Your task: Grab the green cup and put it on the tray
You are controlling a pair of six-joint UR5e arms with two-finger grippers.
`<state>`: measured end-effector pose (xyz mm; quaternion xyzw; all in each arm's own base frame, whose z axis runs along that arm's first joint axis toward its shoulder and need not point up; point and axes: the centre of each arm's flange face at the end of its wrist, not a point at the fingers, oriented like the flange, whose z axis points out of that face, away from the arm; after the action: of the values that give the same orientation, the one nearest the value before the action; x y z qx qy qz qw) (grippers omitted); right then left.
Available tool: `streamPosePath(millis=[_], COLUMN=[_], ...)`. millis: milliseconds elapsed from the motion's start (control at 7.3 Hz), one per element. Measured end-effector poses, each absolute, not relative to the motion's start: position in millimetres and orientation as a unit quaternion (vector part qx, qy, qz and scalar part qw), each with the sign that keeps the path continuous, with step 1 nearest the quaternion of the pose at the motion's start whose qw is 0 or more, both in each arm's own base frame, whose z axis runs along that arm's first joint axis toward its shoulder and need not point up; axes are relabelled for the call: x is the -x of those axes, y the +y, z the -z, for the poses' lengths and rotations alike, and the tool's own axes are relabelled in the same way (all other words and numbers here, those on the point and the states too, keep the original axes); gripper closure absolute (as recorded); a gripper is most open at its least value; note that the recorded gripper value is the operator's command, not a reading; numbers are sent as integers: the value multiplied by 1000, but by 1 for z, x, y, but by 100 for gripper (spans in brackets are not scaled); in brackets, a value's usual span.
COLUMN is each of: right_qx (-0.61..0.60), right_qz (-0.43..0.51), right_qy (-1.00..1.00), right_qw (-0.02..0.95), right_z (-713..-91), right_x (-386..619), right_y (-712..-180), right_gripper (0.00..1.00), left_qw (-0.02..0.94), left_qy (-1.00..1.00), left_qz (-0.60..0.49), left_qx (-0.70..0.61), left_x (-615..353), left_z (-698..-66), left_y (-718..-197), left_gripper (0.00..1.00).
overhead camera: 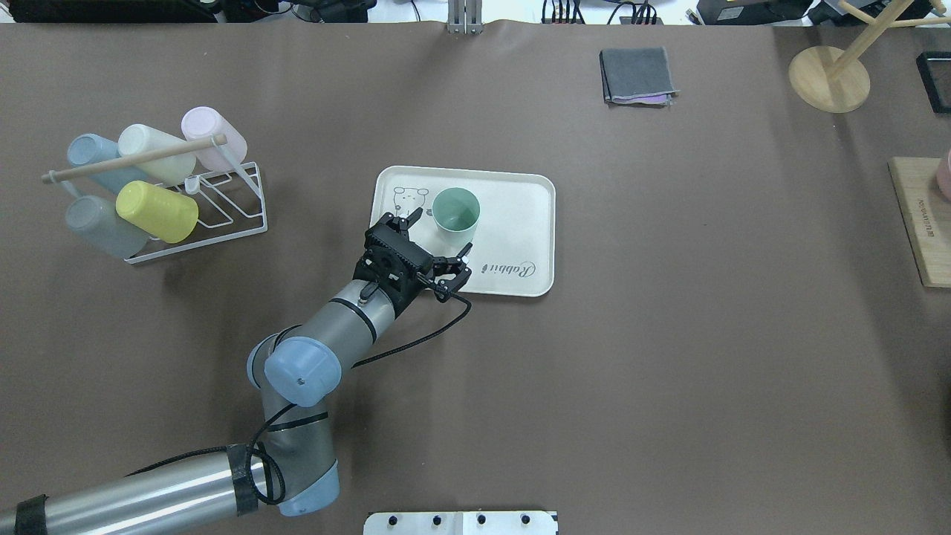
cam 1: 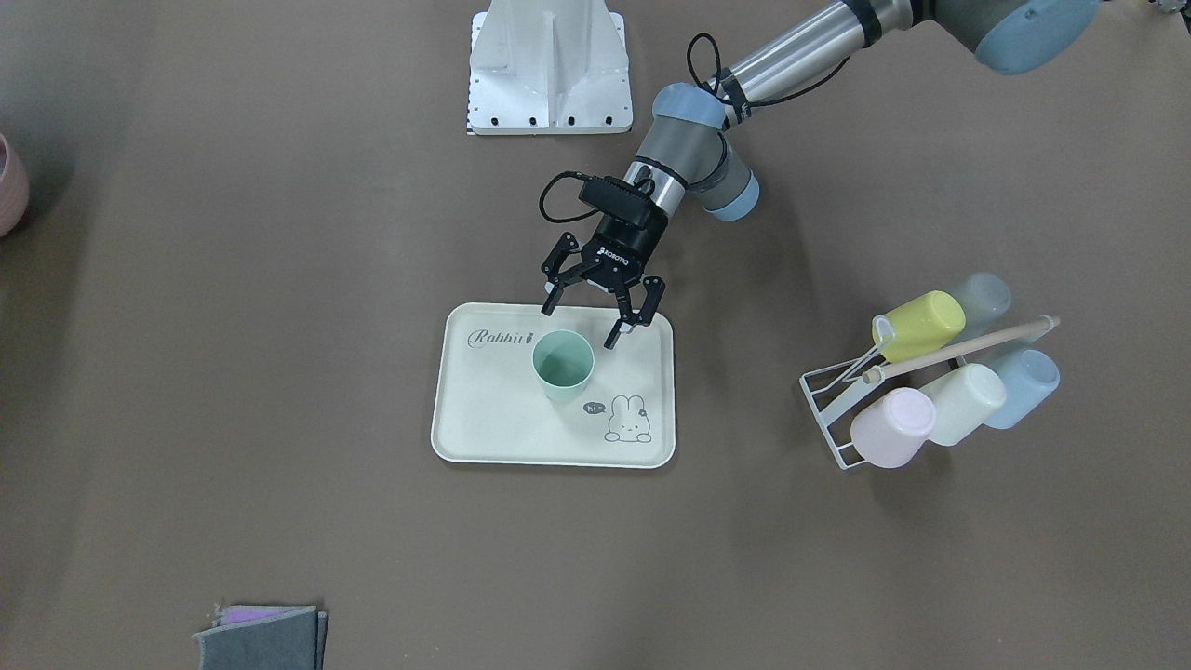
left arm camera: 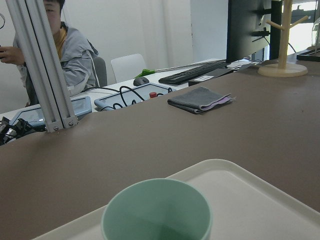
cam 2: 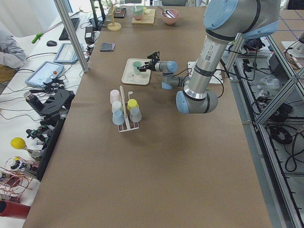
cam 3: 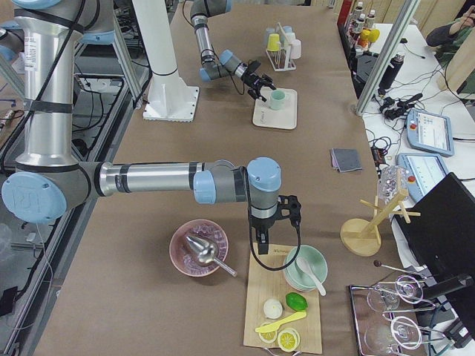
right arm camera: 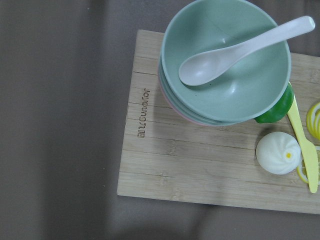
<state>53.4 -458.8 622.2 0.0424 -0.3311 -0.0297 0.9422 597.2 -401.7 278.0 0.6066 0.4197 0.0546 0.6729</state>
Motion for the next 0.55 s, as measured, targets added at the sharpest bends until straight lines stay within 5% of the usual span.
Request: streamPosePath(millis=[548], right_qx=[-44], right_qz=[31], right_qy=[-331], right_qw=[942], right_z=[-621], right_x=[-53], right_y=[-459], right_gripper=[0], left_qw=[707], left_qy=[408], left_qz=[-111], left_qx=[-567], left_x=[-556], left_z=[-255], left_y=[-459], left_gripper=[1])
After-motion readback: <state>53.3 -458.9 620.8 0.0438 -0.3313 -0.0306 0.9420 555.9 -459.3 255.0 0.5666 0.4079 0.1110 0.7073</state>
